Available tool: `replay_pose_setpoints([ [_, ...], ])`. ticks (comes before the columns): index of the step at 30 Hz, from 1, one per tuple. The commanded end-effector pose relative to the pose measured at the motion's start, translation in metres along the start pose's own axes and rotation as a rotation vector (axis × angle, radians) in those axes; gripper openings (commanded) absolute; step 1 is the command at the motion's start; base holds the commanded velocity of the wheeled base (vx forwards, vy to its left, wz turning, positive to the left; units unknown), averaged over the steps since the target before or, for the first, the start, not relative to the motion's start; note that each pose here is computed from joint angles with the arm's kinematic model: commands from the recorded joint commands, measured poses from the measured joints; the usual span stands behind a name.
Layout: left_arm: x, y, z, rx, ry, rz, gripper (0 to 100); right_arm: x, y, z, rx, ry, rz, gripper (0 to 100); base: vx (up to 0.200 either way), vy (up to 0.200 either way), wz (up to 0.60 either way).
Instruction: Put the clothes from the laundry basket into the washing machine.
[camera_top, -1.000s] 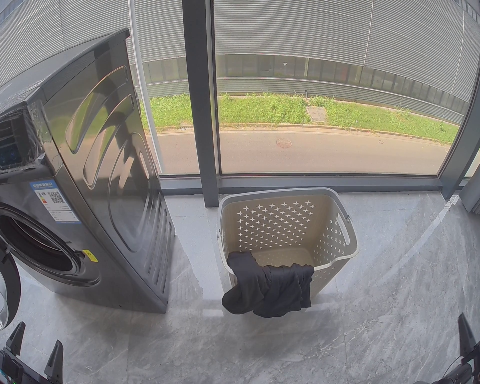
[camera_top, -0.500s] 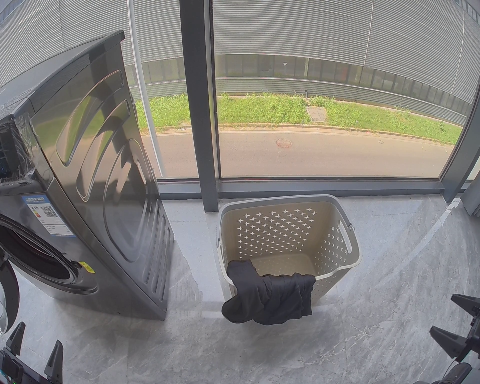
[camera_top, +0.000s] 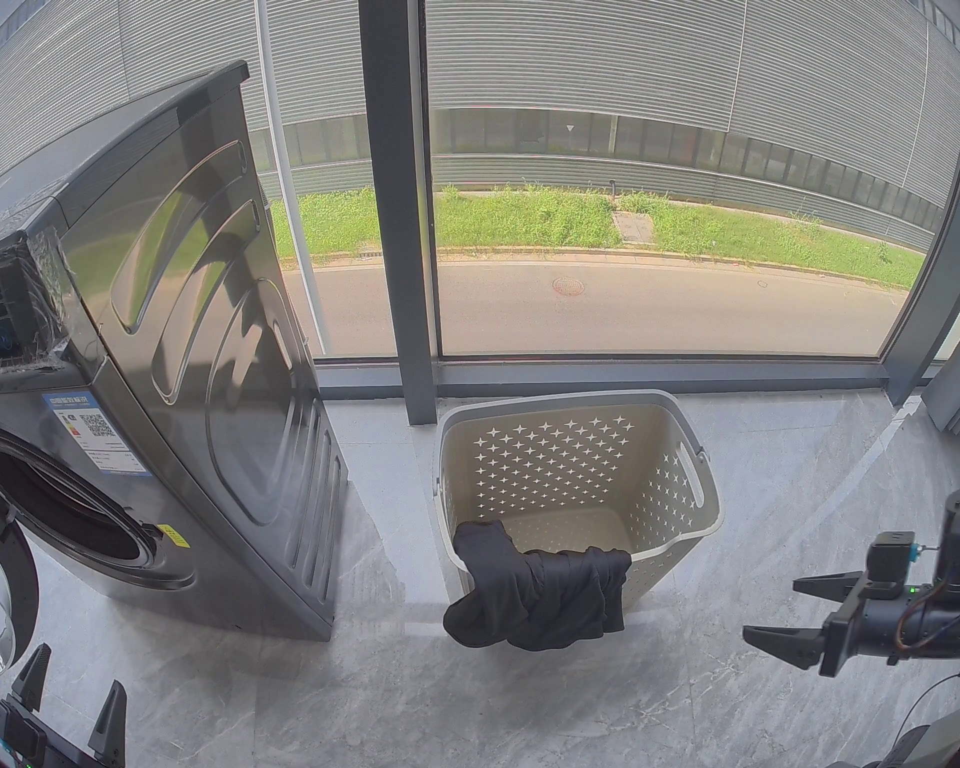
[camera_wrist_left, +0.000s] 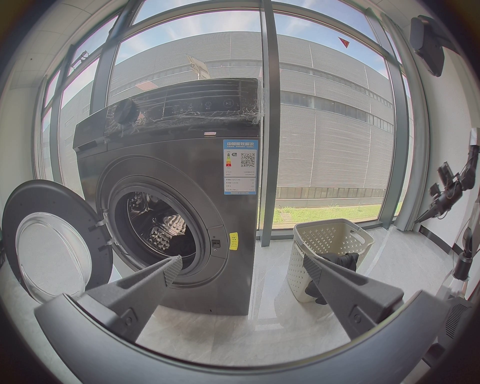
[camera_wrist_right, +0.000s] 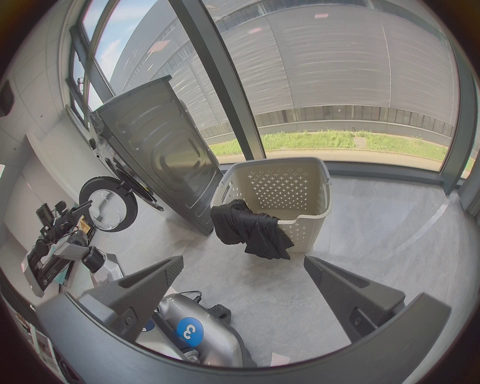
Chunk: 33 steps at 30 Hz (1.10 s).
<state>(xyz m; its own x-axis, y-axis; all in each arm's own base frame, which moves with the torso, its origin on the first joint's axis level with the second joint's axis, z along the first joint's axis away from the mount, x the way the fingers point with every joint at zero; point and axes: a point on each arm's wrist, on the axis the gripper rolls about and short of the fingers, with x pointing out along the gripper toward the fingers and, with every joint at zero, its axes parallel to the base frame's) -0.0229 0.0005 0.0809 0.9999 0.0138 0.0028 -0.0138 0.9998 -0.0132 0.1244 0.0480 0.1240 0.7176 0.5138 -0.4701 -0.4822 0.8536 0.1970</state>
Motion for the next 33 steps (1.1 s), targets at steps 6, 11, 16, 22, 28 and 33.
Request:
replay_pose_setpoints([
  [6,0.000,0.000,-0.005,-0.002,0.000,-0.002,100,0.088,-0.015,-0.017,0.068,0.183,0.019,100,0.000,0.000,0.00],
  [11,0.000,0.000,-0.005,-0.002,0.000,-0.002,100,0.111,-0.013,-0.024,0.056,0.198,0.040,100,0.000,0.000,0.00],
  [16,0.000,0.000,-0.005,-0.002,0.000,-0.002,100,0.130,-0.009,-0.024,0.079,0.189,0.048,100,0.000,0.000,0.00],
  [22,0.000,0.000,-0.005,-0.002,0.000,-0.002,100,0.147,-0.001,-0.024,0.084,0.172,0.037,100,0.000,0.000,0.00],
  [28,0.000,0.000,-0.005,-0.005,0.001,-0.002,100,0.175,0.002,-0.009,0.070,0.121,0.016,100,0.000,0.000,0.00],
  [33,0.000,0.000,-0.005,-0.002,0.001,0.005,100,0.198,0.004,-0.007,0.055,0.107,-0.013,100,0.000,0.000,0.00],
])
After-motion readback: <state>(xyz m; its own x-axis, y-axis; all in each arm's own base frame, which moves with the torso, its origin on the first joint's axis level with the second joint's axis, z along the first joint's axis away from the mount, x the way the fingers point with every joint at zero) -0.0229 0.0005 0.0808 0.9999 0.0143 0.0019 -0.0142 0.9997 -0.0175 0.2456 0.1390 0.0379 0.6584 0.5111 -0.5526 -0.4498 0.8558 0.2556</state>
